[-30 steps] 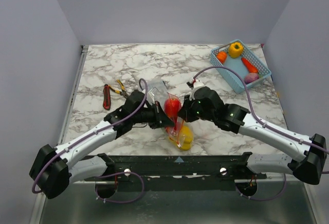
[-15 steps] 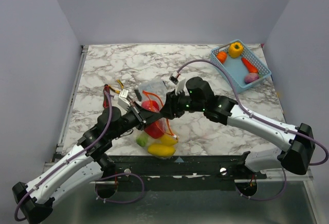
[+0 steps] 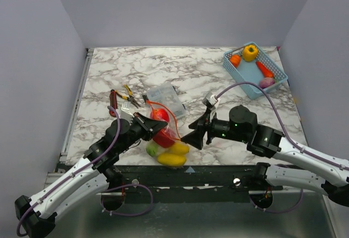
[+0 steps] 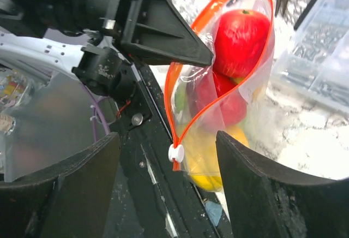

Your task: Place the food in the zip-top bag and seal the zipper

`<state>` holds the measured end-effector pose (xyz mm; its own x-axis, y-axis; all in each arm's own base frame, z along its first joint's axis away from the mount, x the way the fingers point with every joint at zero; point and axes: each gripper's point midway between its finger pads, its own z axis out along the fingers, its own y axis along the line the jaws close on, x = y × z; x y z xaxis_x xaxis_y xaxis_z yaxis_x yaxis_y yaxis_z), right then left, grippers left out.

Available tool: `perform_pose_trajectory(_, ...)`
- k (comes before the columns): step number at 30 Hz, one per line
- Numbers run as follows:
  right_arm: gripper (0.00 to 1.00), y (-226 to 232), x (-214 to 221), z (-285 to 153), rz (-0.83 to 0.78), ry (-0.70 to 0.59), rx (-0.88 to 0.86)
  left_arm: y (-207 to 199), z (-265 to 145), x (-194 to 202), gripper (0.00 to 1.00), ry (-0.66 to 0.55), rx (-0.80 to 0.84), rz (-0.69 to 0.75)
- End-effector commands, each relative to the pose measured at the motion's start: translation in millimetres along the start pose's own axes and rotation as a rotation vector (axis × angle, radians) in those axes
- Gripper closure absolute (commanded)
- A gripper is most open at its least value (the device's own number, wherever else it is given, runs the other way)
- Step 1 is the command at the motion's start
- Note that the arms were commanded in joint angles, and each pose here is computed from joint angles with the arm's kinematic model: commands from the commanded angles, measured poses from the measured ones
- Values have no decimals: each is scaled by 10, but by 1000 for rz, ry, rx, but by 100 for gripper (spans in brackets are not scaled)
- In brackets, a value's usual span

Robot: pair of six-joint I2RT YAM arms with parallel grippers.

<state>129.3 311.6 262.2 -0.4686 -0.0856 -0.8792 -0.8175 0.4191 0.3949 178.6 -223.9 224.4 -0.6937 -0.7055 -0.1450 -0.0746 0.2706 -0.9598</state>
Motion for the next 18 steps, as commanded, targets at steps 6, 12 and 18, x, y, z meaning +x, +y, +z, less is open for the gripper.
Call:
perform_pose_trajectory(6, 25, 41, 219, 157, -198, 8, 21, -104, -50, -146, 100, -69, -5, 3)
perform_pose_trajectory(12, 30, -71, 246, 360, -324, 8, 252, -149, -51, -139, 100, -63, 2, 3)
perform_pose_trajectory(18, 70, -212, 117, 401, -284, -24, 380, -172, -116, -175, 100, -80, 8, 49)
